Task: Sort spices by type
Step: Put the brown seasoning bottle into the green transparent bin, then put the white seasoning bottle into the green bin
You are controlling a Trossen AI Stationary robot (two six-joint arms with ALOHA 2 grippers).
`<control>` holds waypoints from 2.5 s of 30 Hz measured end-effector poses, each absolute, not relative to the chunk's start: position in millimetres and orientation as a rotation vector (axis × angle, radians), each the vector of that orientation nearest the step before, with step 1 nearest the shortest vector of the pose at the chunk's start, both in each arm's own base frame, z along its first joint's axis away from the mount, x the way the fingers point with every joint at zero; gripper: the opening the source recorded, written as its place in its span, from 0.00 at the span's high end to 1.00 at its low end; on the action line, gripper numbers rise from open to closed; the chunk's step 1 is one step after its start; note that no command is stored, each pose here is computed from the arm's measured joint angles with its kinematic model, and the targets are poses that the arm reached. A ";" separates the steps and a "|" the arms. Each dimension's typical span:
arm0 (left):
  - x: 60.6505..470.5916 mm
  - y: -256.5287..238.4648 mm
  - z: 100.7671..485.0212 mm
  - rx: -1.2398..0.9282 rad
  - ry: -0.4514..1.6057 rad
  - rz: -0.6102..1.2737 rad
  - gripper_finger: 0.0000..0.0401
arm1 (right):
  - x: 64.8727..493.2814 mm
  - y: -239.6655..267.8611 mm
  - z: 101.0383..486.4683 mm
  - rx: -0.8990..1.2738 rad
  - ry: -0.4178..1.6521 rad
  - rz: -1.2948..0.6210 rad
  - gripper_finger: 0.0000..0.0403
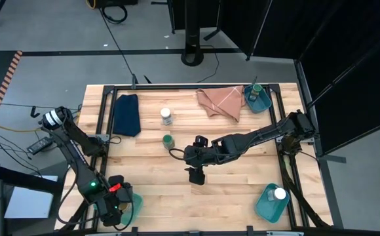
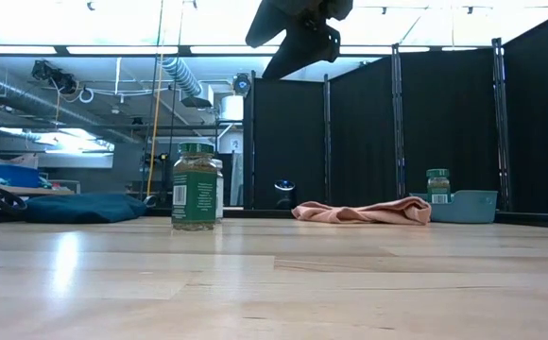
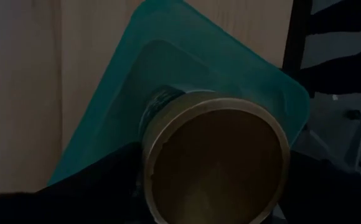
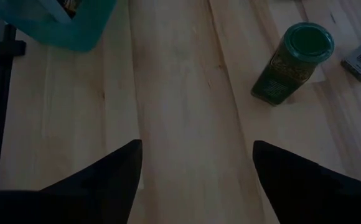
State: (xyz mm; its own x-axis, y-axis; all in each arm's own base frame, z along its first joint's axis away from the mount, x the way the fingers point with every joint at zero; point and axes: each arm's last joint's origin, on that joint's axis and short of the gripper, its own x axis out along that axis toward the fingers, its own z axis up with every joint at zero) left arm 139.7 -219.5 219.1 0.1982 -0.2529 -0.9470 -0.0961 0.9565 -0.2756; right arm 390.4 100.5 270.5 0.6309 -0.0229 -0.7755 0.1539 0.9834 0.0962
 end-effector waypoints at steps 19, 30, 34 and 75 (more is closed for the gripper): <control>151.3 -222.6 222.8 -0.344 1.200 -0.086 0.18 | 391.5 99.9 271.4 0.160 0.862 -0.129 0.25; 156.3 -219.1 222.5 -0.340 1.258 -0.135 0.07 | 393.0 100.3 273.2 0.189 0.839 -0.136 0.25; 155.1 -218.1 224.2 -0.342 1.269 -0.149 0.06 | 393.0 100.3 273.2 0.190 0.838 -0.136 0.24; 217.7 -109.0 342.9 -0.006 1.054 0.271 0.08 | 380.4 78.7 301.7 0.159 0.805 -0.110 0.27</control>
